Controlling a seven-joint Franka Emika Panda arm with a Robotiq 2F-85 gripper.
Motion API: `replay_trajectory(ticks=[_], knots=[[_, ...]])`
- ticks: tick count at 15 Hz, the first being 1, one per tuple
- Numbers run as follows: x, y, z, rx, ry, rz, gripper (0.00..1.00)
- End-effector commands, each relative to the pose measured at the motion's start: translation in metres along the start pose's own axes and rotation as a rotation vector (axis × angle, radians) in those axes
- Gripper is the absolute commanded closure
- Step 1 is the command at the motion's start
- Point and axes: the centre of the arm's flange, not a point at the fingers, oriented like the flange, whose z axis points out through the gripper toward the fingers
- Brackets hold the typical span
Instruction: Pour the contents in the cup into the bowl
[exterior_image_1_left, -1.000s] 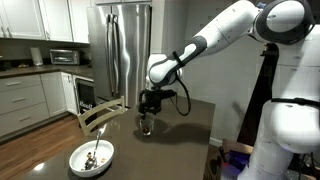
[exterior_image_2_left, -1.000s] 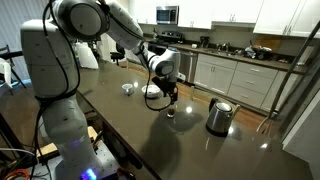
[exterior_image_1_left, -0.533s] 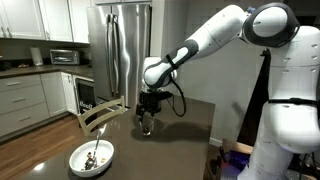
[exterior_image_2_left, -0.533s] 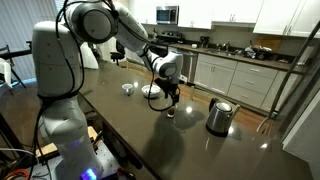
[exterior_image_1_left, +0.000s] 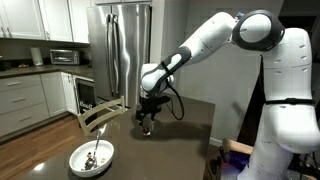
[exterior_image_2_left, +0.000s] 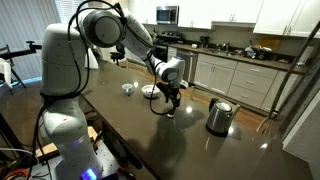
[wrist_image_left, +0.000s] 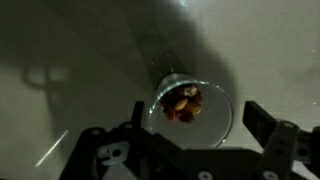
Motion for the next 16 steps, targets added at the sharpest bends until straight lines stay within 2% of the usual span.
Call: replay_trajectory(ticks=[1,7,12,16], knots=[[0.01,0.004,0.004,0.002,-0.017,0.02,0.0],[0.001,0.002,0.004,0.024,0.032,0.002,0.0],[-0.015,-0.004,-0.002,0.043,0.121,-0.011,0.0],[-0.032,-0.001,-0.001,0.046,0.147,-0.01,0.0]])
